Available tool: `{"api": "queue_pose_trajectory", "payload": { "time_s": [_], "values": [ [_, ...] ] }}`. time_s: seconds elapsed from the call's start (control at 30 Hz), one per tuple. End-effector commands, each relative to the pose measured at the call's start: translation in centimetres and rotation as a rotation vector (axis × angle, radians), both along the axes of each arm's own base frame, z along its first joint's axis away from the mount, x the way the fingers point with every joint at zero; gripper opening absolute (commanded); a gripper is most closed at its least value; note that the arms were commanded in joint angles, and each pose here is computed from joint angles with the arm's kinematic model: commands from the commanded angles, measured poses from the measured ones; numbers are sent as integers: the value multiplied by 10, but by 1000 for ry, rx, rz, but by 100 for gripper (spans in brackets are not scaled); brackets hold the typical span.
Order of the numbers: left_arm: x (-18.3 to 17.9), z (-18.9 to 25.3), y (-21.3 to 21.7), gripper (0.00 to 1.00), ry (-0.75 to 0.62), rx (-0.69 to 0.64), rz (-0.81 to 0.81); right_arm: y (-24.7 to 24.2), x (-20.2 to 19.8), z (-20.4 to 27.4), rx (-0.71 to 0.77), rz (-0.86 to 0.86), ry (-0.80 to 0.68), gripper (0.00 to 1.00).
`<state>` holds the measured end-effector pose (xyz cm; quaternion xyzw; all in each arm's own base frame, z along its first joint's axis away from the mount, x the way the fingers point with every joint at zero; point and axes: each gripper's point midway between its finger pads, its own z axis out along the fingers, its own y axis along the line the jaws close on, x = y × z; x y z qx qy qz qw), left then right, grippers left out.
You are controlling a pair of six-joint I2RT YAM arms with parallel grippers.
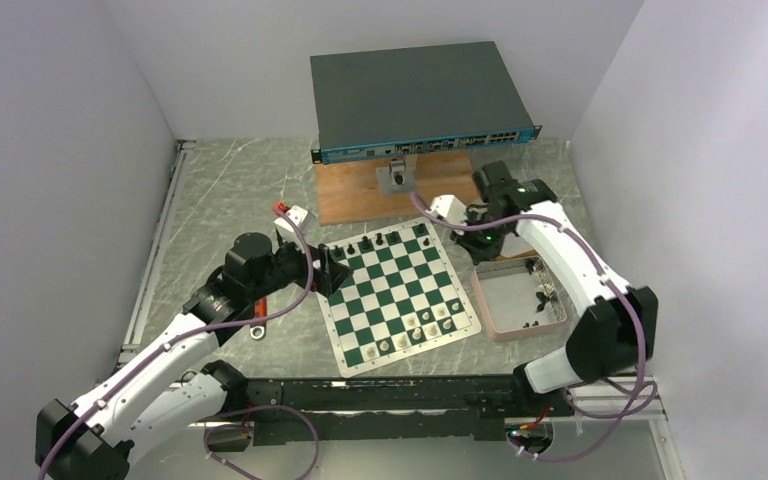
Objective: Set up the chess pieces on the board
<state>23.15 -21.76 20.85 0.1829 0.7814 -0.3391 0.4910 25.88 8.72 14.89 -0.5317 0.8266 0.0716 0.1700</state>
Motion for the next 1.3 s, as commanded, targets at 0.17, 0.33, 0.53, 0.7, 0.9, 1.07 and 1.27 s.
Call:
{"api": "queue_pose_trajectory", "payload": {
  "time_s": [0.17, 0.33, 0.53, 0.7, 0.9, 1.07, 1.27],
  "values": [
    [8, 29, 24, 97, -89, 17, 120, 86, 51, 11, -8, 200, -87, 0],
    [10, 36, 44, 97, -127, 12, 225, 141, 63, 5, 10, 293, -104, 0],
    [6, 49, 66, 97, -177, 6, 311, 199, 70, -12, 25, 358, -86, 0],
    [1, 52, 78, 97, -192, 31, 345, 231, 73, -23, 30, 384, -67, 0],
    [-1, 51, 84, 97, -206, 42, 357, 258, 72, -41, 25, 406, -40, 0],
    [-1, 51, 83, 98, -218, 42, 352, 277, 70, -53, 42, 423, -2, 0],
    [-2, 51, 84, 98, -224, 42, 350, 285, 69, -68, 36, 427, 33, 0]
  ]
}}
